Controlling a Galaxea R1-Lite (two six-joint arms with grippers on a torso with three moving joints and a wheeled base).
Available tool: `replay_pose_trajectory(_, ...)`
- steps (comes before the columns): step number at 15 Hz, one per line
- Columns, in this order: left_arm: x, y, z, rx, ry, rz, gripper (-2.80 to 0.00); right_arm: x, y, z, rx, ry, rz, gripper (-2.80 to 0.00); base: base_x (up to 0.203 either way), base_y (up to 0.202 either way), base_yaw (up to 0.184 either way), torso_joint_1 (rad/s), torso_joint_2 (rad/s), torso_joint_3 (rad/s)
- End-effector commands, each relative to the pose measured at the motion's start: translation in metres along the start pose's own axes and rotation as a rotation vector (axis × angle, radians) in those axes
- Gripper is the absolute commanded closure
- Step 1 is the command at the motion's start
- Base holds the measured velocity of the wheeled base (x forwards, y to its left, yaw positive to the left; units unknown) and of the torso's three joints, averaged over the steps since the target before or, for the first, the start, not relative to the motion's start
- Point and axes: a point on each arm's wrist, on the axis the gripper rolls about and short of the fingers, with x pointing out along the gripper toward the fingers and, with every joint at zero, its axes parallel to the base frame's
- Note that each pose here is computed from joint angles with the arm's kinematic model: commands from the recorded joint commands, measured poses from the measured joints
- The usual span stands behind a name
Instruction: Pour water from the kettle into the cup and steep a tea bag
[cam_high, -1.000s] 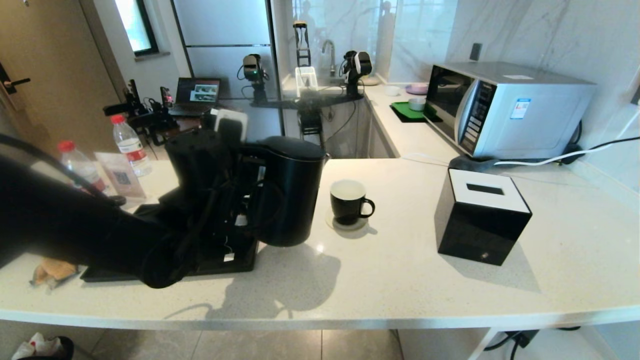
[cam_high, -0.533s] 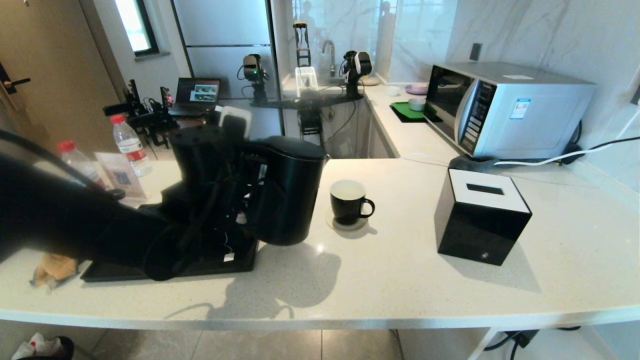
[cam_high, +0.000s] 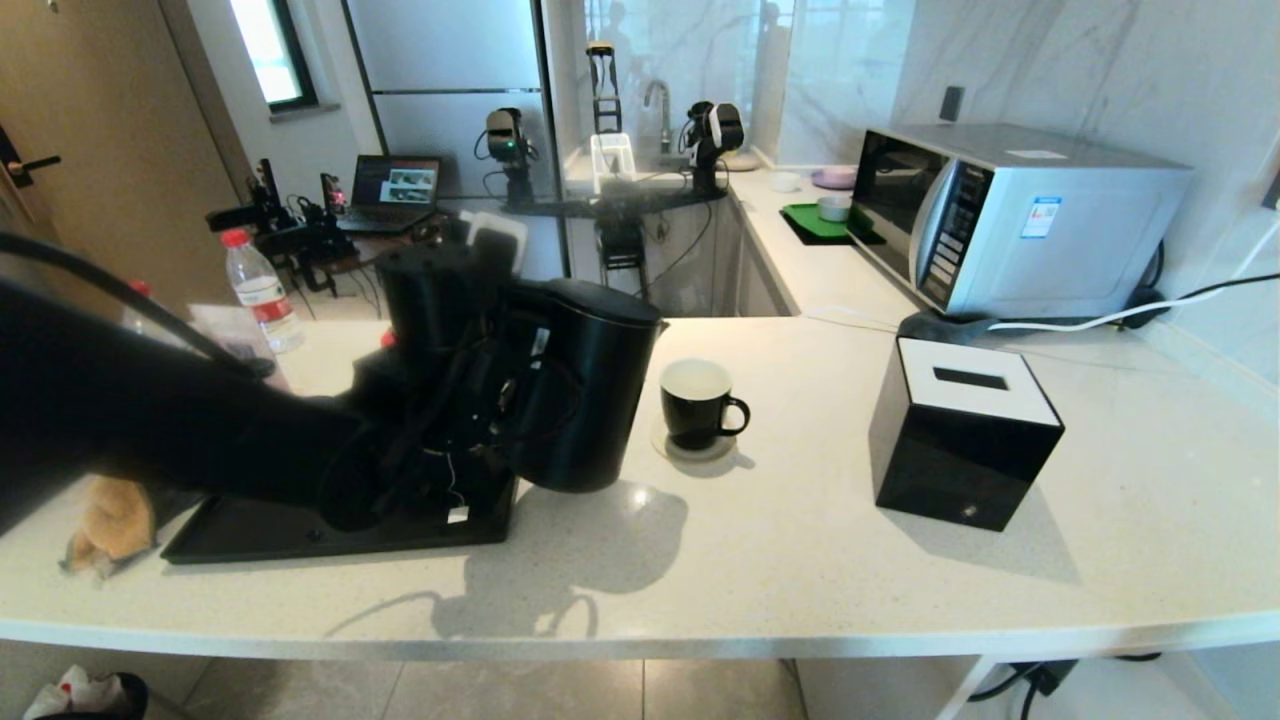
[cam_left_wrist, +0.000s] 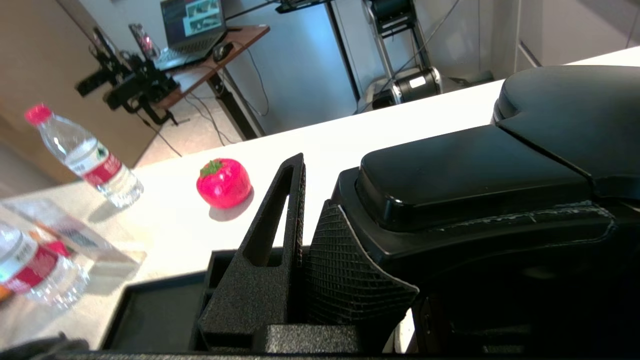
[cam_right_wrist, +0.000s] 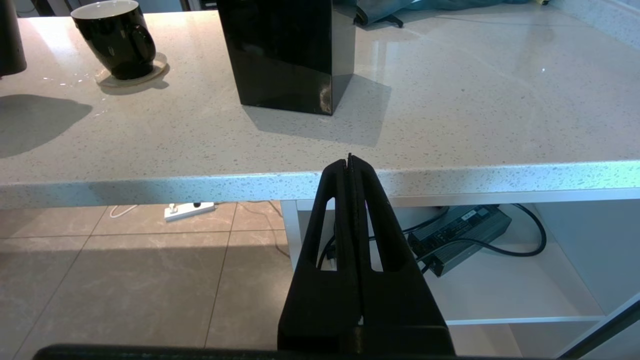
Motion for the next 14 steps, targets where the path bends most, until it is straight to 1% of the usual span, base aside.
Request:
replay_pose_trajectory(1, 0.006, -0.004, 0.0, 0.017, -0.002, 0.005, 0.0, 0.0, 0.0, 0.0, 0.0, 0.001, 0.0, 0.0, 0.0, 0.0, 0.0, 0.0, 0.0, 0.0)
replay_pose_trajectory(6, 0.018, -0.012, -0.001, 0.055, -0.009, 0.008, 0.0, 0.0, 0.0, 0.0, 0.002, 0.001, 0.0, 0.0, 0.0, 0.0, 0.0, 0.0, 0.0, 0.0)
replay_pose_trajectory(9, 0.019, -0.013, -0.003, 0.08, 0.027, -0.003, 0.0, 0.0, 0.0, 0.0, 0.0, 0.001, 0.0, 0.0, 0.0, 0.0, 0.0, 0.0, 0.0, 0.0)
replay_pose_trajectory(11, 0.023, -0.016, -0.002, 0.082, 0.029, -0.003, 0.0, 0.0, 0.0, 0.0, 0.0, 0.001, 0.0, 0.0, 0.0, 0.0, 0.0, 0.0, 0.0, 0.0)
replay_pose_trajectory(14, 0.026, -0.017, -0.002, 0.109, 0.047, -0.005, 0.0, 0.0, 0.0, 0.0, 0.0, 0.001, 0.0, 0.0, 0.0, 0.0, 0.0, 0.0, 0.0, 0.0)
